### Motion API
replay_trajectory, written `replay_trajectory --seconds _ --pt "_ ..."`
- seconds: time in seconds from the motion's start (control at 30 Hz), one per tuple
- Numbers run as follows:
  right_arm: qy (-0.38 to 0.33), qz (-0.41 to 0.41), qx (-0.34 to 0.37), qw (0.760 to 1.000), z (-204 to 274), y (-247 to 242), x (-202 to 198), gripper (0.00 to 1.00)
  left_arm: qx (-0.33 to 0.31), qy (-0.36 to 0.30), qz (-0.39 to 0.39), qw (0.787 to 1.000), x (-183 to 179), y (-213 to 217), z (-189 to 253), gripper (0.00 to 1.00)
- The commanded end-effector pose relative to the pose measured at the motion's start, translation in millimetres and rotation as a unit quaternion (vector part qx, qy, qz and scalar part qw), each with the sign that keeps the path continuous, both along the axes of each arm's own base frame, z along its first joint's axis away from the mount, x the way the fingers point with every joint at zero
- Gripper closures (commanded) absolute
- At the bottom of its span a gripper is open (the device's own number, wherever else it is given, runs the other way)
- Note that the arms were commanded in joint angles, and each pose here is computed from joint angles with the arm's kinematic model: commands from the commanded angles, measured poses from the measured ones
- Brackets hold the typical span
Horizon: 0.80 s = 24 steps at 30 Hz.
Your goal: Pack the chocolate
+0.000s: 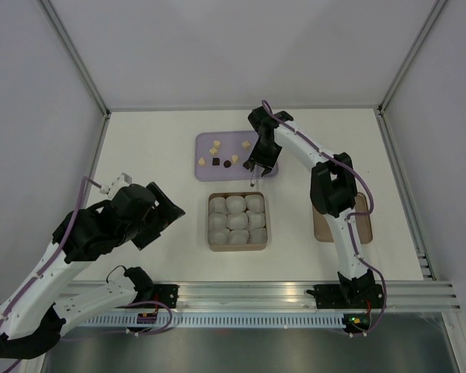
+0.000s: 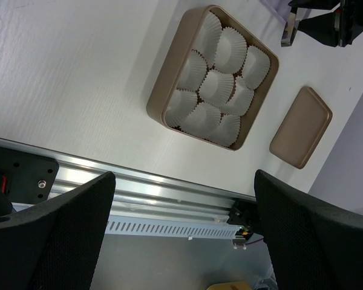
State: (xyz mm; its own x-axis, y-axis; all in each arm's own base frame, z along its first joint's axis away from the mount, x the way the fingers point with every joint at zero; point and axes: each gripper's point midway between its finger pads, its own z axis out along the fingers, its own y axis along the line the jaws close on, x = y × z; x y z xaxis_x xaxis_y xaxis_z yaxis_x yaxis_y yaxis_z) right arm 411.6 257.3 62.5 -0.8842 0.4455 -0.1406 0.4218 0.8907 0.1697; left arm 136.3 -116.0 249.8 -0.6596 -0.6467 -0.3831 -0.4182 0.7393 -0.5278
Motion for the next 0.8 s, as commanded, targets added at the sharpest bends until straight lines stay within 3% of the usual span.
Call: replay_trajectory --seconds 0.0,0.2,0.53,0.77 --pt "-0.021 -0.01 -0.002 1.0 2 4 13 0.53 0.006 -0.014 0.017 1.0 2 9 10 0.0" --pt "-0.023 -0.01 -0.006 1.0 -2 5 17 0.54 0.001 -0.022 0.019 1.0 2 10 15 0.0" --pt "-0.032 0.002 0.002 0.999 6 7 18 0.67 -0.001 -0.019 0.023 1.0 3 10 15 0.0" --pt "-0.025 0.015 0.001 1.0 8 3 14 0.7 -0.004 -0.021 0.024 0.999 2 10 17 0.0"
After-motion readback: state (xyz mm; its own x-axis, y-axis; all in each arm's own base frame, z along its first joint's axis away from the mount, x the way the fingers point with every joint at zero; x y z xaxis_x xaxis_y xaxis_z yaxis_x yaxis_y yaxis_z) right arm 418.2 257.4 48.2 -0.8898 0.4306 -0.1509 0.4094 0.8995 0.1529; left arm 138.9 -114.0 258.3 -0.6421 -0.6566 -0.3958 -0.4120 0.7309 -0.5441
